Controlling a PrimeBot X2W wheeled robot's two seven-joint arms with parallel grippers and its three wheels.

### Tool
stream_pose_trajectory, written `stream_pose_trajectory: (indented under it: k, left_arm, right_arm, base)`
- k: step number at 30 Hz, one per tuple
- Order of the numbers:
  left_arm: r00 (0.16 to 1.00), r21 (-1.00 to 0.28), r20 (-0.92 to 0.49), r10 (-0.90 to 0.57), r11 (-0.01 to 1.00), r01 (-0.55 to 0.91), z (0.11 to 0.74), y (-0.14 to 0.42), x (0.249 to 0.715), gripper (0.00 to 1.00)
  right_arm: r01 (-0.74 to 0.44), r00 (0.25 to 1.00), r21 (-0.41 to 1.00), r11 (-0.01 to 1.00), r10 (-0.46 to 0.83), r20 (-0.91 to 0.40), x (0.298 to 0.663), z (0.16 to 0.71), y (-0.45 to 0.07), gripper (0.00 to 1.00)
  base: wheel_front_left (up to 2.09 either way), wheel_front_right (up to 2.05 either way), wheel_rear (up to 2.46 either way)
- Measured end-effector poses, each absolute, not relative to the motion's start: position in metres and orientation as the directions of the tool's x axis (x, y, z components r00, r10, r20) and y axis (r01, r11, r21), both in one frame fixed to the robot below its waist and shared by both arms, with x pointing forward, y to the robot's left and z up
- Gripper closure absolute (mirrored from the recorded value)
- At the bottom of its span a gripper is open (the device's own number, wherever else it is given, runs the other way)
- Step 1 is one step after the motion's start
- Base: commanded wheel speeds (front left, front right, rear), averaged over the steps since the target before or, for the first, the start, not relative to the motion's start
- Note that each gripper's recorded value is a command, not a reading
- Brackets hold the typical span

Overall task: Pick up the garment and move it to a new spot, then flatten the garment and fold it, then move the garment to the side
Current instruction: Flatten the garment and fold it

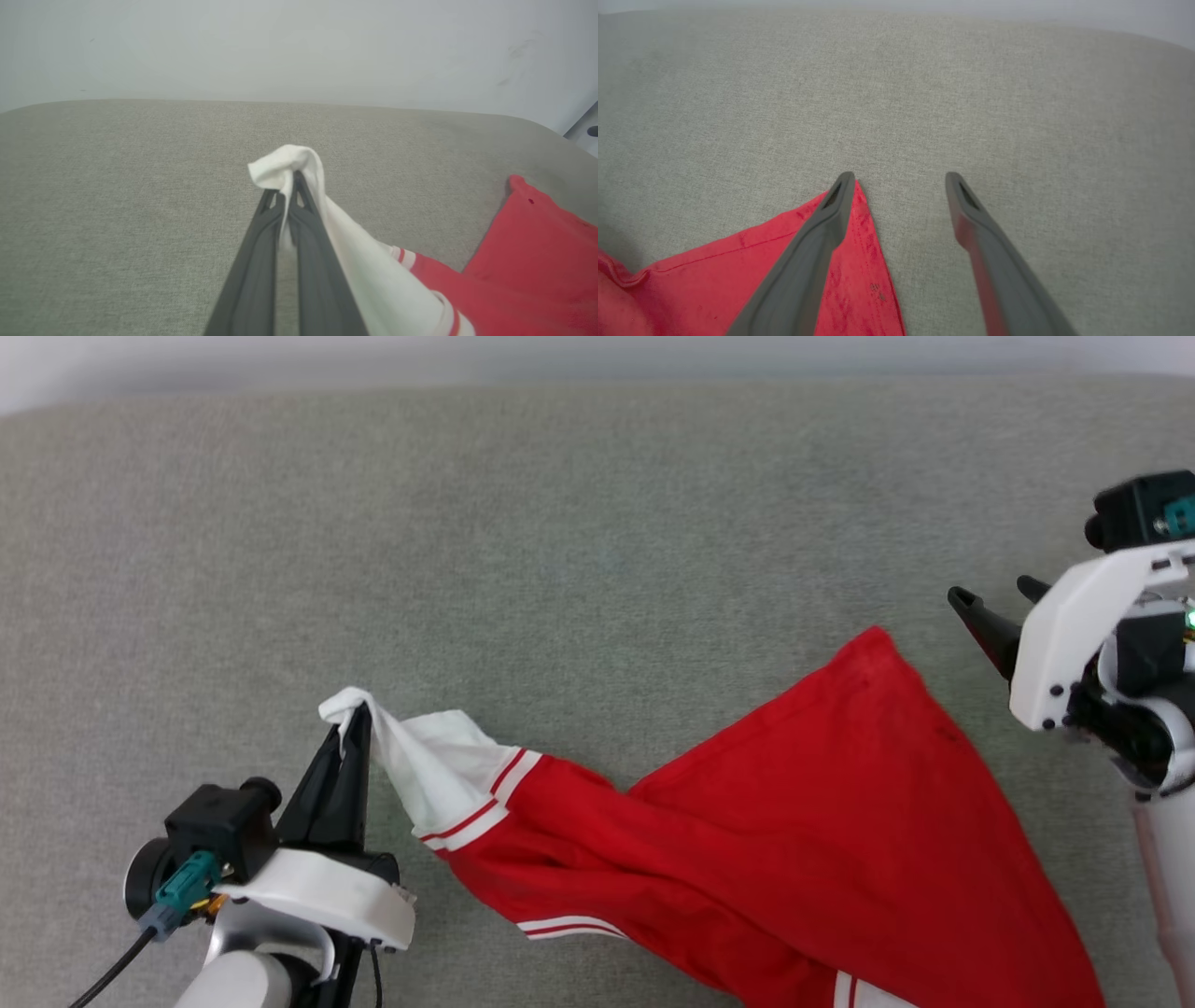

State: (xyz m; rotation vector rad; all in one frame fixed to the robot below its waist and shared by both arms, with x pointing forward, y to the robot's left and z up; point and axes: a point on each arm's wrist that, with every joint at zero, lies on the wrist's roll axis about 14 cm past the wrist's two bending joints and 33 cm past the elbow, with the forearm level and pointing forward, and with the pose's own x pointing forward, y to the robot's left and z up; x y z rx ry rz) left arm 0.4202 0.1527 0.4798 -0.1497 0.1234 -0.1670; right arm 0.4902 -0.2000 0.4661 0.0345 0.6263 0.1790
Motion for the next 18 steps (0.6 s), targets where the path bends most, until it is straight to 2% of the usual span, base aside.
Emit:
stream_pose_trajectory:
  k: [6,7,9,12,13,14,15,18]
  left_arm:
    - [0.978,-0.171,-0.117,-0.174,0.973,0.152,0.469,0.153,0.433,1.00]
    - [0.978,-0.168,-0.127,-0.165,0.975,0.143,0.462,0.157,0.436,1.00]
    - [0.978,-0.164,-0.137,-0.155,0.978,0.132,0.458,0.161,0.437,1.00]
    - [0.977,-0.160,-0.155,-0.143,0.980,0.118,0.451,0.165,0.435,1.00]
    - [0.977,-0.160,-0.158,-0.141,0.980,0.116,0.450,0.165,0.435,1.00]
    - [0.978,-0.158,-0.157,-0.139,0.981,0.114,0.450,0.166,0.435,1.00]
    - [0.978,-0.158,-0.154,-0.141,0.981,0.116,0.451,0.166,0.435,1.00]
    - [0.978,-0.160,-0.154,-0.140,0.980,0.115,0.452,0.167,0.434,1.00]
  right_arm:
    - [-0.232,0.602,0.103,0.967,0.226,-0.766,0.498,0.420,-0.171,0.00]
    - [-0.252,0.480,0.126,0.959,0.237,-0.845,0.486,0.385,-0.159,0.00]
    - [-0.276,0.422,0.137,0.951,0.248,-0.872,0.480,0.371,-0.150,0.00]
    - [-0.289,0.380,0.145,0.946,0.253,-0.890,0.478,0.363,-0.147,0.00]
    - [-0.291,0.377,0.144,0.946,0.252,-0.891,0.478,0.363,-0.147,0.41]
    - [-0.293,0.375,0.145,0.945,0.253,-0.892,0.477,0.362,-0.146,0.93]
    - [-0.296,0.375,0.144,0.944,0.254,-0.892,0.477,0.363,-0.146,1.00]
    - [-0.306,0.391,0.145,0.941,0.263,-0.882,0.475,0.366,-0.143,1.00]
  base:
    - [0.00,0.00,0.00]
    - [0.00,0.00,0.00]
    - [0.00,0.00,0.00]
    - [0.00,0.00,0.00]
    - [0.00,0.00,0.00]
    - [0.00,0.00,0.00]
    - [0.00,0.00,0.00]
    - [0.00,0.00,0.00]
